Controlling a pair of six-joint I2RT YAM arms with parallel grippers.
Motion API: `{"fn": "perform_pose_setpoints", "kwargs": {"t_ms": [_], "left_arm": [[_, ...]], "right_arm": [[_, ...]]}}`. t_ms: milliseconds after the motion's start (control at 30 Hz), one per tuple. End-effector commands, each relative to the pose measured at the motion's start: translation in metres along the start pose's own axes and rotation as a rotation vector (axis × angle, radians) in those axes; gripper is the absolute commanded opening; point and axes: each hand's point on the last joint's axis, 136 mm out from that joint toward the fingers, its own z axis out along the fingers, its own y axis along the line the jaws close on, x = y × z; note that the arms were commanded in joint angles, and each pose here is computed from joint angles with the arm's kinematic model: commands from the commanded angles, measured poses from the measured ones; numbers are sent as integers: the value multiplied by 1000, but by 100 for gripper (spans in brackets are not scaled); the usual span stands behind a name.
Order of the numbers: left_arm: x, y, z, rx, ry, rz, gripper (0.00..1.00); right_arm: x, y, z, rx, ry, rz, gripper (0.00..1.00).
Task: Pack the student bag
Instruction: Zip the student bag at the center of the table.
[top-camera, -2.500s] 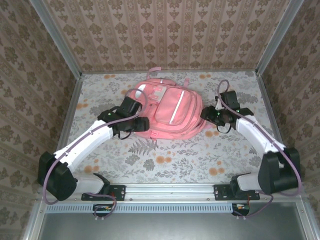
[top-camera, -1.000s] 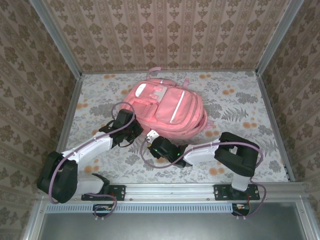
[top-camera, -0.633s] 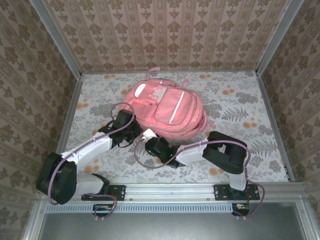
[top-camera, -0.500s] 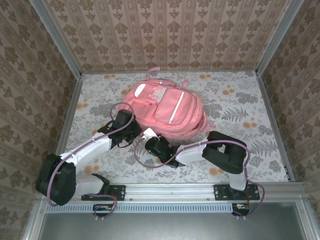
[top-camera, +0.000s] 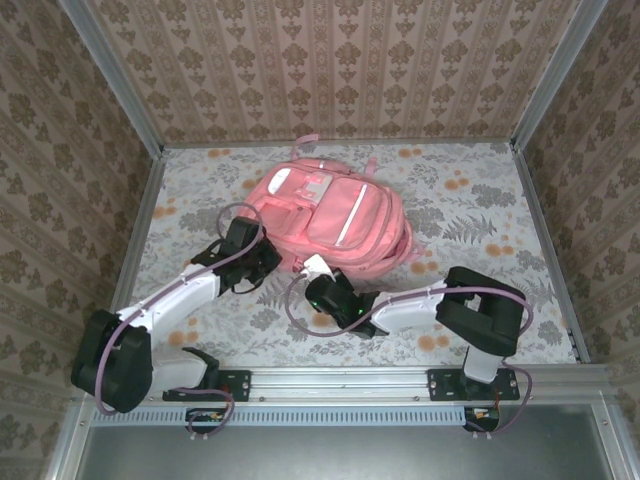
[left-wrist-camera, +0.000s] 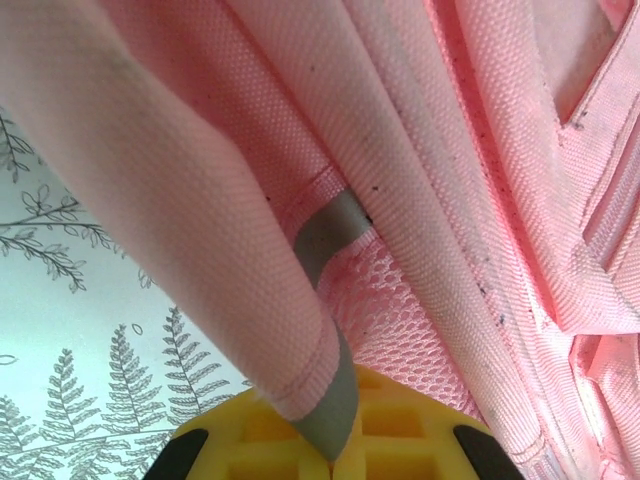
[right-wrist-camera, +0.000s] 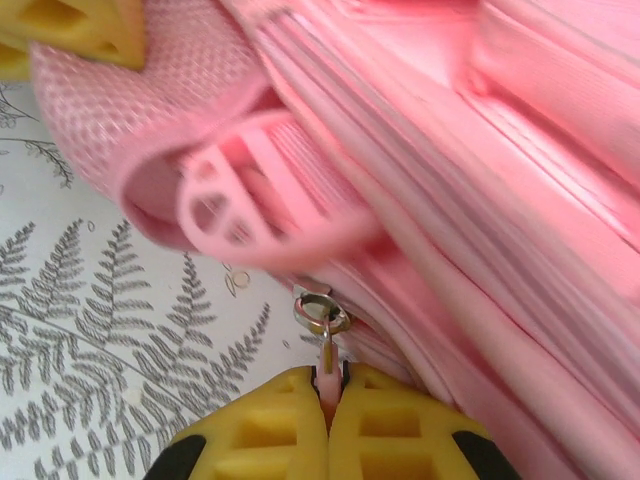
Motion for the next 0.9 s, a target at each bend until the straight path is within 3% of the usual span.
{"fn": "perform_pose_setpoints", "kwargs": {"t_ms": [0,300,533,567,667,700,867], "left_arm": [[-33,18,-15,-72,-103,-5,0],[-84,58,-33,-160,-174,-27,0],[-123,63,-26,-171,-145,15,0],[-125,57,-26,-162,-134,30,4],[-117,43,-30,-138,-114,51,48],[-111,39,-33,-136,-108,53,58],[-56,20,-47,-118,-36,72,62]], "right_arm": [[16,-33,-15,95,42,33,0],[54,-78,-47,153,127,68,0],[56,-73,-54,19,161,90,0],[54,-69,-54,-5,164,91,0],[42,-53,-52,-83,159,108,0],[38,-48,-52,-106,161,115,0],[19,-28,-50,-191,158,153,0]]}}
